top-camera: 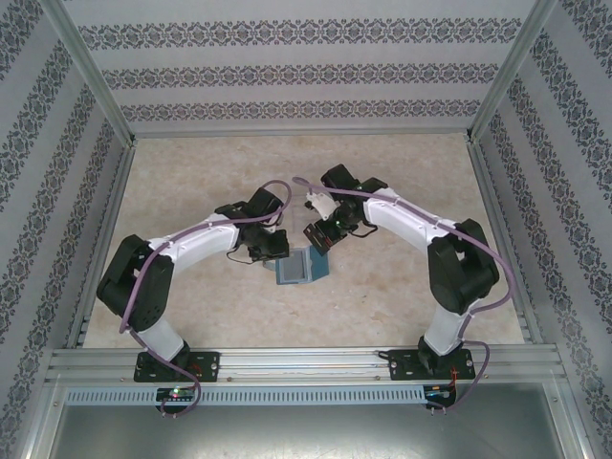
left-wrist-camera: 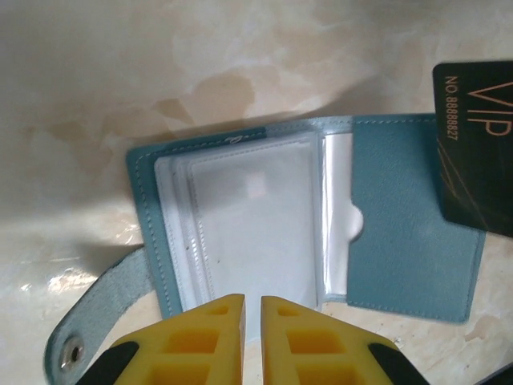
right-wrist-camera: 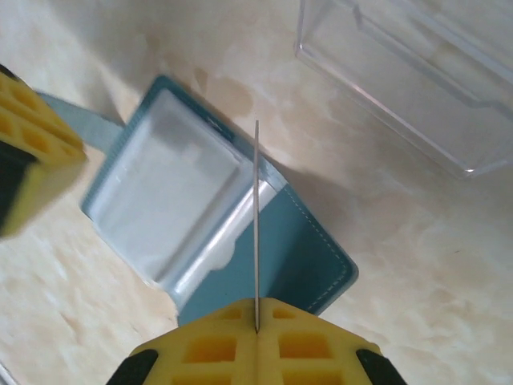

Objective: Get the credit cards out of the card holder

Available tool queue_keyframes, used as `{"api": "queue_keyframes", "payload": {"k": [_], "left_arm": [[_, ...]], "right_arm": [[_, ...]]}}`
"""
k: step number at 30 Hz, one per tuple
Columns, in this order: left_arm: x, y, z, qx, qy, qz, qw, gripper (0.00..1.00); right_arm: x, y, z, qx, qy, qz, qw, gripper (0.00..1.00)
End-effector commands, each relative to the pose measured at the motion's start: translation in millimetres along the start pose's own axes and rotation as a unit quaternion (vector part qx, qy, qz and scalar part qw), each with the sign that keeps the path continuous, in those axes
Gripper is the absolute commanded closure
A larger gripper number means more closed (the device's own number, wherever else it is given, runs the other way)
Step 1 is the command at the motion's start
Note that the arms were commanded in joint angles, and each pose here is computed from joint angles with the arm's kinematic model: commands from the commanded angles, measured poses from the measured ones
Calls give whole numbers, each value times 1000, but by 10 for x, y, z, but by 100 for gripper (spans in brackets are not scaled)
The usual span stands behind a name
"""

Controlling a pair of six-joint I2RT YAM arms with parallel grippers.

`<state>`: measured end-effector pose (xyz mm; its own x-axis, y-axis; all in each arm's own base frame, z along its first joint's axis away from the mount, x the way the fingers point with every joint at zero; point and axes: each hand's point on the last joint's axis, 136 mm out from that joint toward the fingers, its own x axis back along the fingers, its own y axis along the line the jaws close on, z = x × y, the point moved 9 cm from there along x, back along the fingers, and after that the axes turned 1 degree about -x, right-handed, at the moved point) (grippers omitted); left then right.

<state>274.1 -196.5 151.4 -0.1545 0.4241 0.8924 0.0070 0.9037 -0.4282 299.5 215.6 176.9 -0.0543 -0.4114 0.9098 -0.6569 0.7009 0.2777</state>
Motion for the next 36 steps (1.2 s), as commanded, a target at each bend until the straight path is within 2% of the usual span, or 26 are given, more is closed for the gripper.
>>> {"api": "queue_keyframes", "payload": {"k": [1, 5, 10, 26, 36], "left_arm": [[18, 127, 53, 11, -3, -12, 1000, 87], [22, 173, 98, 20, -6, -13, 1000, 87], [62, 228, 150, 30, -15, -16, 999, 87], [153, 348, 269, 51, -33, -26, 998, 87], [165, 377, 281, 53, -36, -28, 998, 87]], "right_arm": [[47, -72, 22, 130, 45, 7, 991, 99], [133, -72, -59, 224, 53, 6, 973, 100], [216, -130, -217, 286, 68, 21, 956, 100], [195, -333, -753, 383, 117, 43, 915, 100], [34, -353, -885, 414, 133, 25, 900, 100]]}}
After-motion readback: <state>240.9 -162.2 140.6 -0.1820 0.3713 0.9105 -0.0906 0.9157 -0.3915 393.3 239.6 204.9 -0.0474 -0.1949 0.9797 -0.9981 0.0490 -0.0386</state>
